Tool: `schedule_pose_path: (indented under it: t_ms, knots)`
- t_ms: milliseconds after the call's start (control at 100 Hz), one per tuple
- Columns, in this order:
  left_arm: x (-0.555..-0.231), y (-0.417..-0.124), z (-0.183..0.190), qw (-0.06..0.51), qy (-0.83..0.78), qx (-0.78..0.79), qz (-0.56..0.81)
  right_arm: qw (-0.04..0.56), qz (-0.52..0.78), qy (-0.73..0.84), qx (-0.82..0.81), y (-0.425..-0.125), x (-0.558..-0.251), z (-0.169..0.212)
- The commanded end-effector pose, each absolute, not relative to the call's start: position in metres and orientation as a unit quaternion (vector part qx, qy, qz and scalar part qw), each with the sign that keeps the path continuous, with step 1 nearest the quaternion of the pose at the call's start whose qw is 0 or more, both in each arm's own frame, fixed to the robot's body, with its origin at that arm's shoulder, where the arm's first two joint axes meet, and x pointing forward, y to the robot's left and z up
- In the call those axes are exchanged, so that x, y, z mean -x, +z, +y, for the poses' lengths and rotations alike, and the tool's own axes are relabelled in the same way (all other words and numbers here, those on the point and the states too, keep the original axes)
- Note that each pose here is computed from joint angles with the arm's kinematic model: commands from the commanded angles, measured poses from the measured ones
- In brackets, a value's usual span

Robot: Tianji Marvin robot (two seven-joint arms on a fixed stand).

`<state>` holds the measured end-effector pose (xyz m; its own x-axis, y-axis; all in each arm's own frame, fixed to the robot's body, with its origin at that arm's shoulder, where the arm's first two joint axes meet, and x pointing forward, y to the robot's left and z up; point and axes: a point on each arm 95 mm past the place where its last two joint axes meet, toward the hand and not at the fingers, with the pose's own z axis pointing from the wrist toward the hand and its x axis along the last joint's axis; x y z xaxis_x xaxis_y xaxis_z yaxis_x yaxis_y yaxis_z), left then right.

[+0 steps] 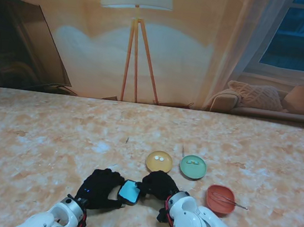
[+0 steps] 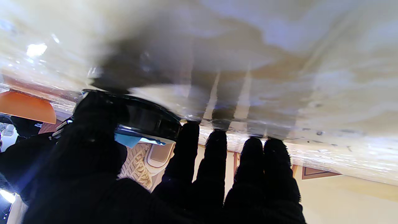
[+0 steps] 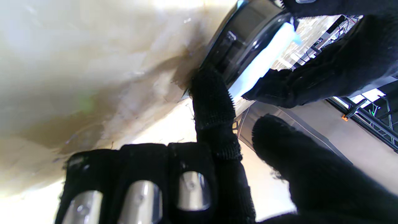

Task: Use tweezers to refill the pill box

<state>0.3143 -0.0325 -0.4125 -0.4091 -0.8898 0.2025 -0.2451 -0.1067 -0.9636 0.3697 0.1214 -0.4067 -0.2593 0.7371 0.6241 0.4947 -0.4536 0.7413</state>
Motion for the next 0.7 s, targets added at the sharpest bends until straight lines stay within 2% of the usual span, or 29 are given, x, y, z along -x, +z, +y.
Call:
schedule_pose_path:
  t_ms: [0,690]
  knots:
    - [-0.306,-0.425,-0.034,0.263,-0.566,0.476,0.619,0.089,0.517,0.604,-0.599,-0.407,-0.364,0.131]
    - [-0.307,-0.427,-0.033,0.262,-0.569,0.478,0.615,0.093,0.519,0.61,-0.591,-0.389,-0.372,0.139]
